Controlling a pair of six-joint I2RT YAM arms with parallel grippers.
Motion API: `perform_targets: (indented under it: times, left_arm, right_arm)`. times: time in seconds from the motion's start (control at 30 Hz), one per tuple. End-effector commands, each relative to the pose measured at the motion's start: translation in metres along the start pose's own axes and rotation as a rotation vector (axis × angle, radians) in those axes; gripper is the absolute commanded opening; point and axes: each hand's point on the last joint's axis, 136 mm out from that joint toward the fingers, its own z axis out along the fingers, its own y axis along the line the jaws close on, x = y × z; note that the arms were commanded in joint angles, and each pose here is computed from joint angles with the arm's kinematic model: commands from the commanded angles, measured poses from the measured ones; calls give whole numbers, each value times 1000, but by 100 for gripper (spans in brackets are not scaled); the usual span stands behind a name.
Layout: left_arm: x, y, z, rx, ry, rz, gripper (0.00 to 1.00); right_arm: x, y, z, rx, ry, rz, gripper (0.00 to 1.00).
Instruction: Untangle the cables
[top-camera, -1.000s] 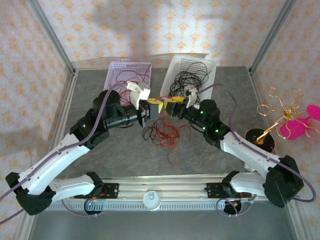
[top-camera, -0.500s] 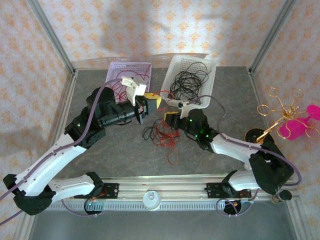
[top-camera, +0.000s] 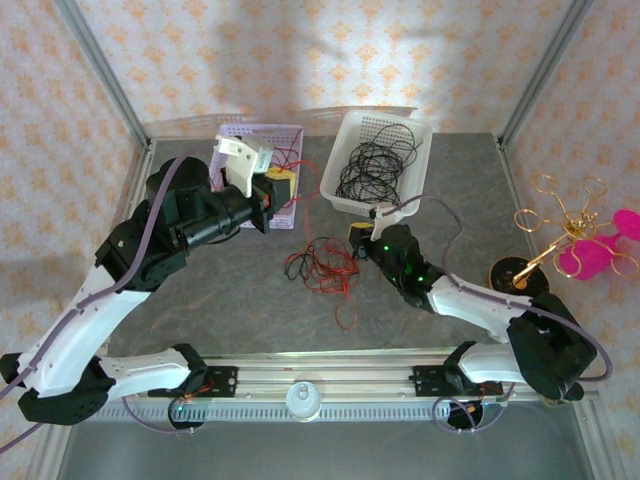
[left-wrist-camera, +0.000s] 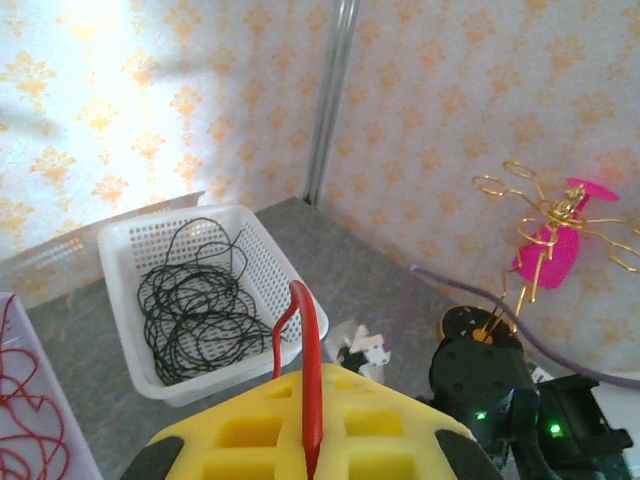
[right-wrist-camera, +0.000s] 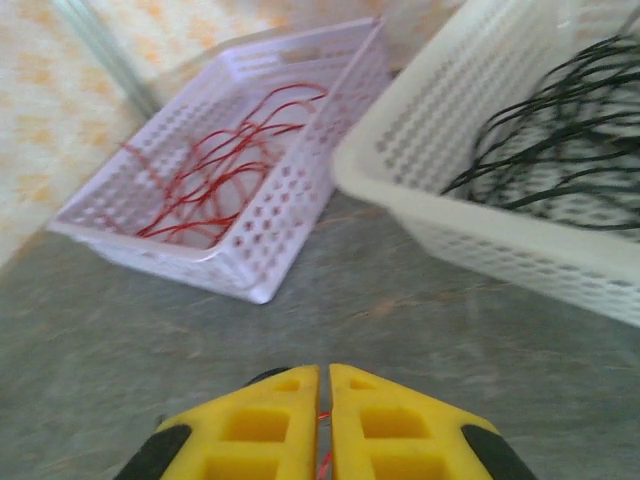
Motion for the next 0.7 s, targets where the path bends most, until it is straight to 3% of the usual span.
perform_targets:
  times: [0.0, 0.07, 0.2, 0.33, 0.67]
  left_arm:
    - [18, 6, -9, -39, 84, 28, 0]
    - [25, 7, -8, -40, 104, 18, 0]
    - [36, 12, -6, -65, 134, 10, 0]
    - [27, 36, -8, -210, 101, 7, 0]
    - [5, 95, 26, -422, 70, 12, 0]
  right_arm:
    - [-27, -46, -17, 278, -101, -89, 6]
    - [-39, -51, -22, 312, -135, -106, 5]
    - [-63, -23, -26, 156, -174, -104, 11]
    - [-65, 5, -23, 13, -146, -93, 18]
    - [-57, 7, -33, -17, -121, -79, 20]
